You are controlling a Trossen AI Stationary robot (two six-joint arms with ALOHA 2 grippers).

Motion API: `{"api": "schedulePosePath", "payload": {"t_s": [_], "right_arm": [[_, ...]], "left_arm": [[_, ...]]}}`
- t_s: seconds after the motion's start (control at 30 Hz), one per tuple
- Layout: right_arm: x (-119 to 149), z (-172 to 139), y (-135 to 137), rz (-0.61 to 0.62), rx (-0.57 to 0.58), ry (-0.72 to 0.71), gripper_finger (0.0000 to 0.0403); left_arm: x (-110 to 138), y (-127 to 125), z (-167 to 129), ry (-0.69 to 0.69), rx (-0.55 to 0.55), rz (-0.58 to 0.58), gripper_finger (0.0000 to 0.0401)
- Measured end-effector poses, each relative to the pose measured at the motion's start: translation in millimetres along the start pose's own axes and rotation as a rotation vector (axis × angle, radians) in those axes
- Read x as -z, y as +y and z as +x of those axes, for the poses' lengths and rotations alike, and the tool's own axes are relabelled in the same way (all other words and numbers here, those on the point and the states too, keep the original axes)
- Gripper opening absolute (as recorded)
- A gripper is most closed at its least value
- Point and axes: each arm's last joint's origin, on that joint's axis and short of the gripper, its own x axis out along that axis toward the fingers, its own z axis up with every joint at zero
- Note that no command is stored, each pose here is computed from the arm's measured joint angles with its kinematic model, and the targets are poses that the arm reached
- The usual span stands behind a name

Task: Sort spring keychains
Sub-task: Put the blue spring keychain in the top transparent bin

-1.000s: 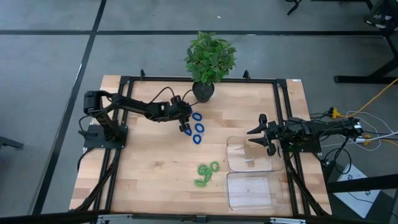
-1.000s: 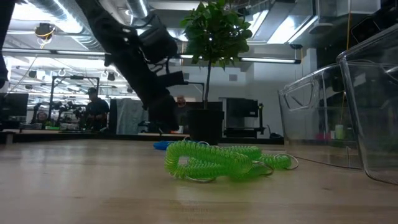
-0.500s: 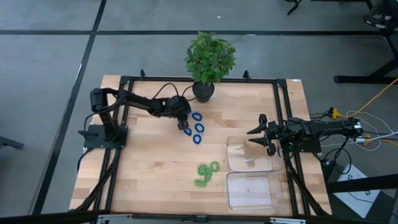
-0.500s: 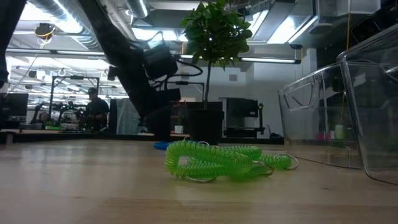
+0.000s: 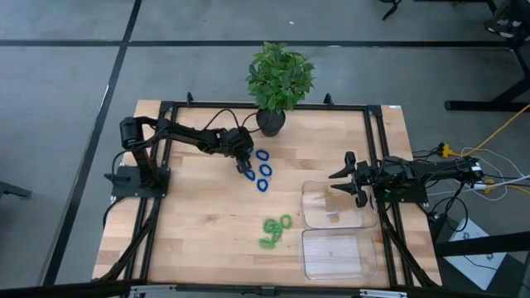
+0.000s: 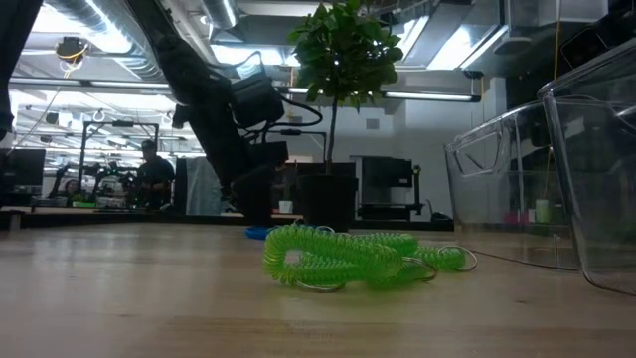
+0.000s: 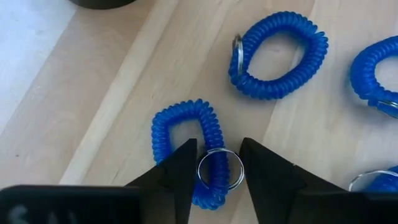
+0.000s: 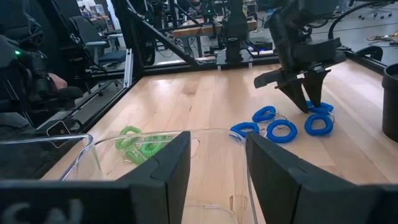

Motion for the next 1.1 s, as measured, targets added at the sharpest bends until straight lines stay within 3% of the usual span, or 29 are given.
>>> {"api": "schedulePosePath", "payload": {"t_s": [0.47,0.77,1.1], "right_arm": [[0,0,0,0.0,0.0,0.001,0.0154],[0,0,0,0.0,0.0,0.001,0.0154],[0,0,0,0.0,0.0,0.001,0.0154]], "left_arm": [[3,-23,-2,0.008,-0.011,0.029,0.0014],[1,-24,-24,-0.011,0.003,-0.011,0.001],[-18,-24,-68,-0.199,0.019,-0.025,0.0008]]}}
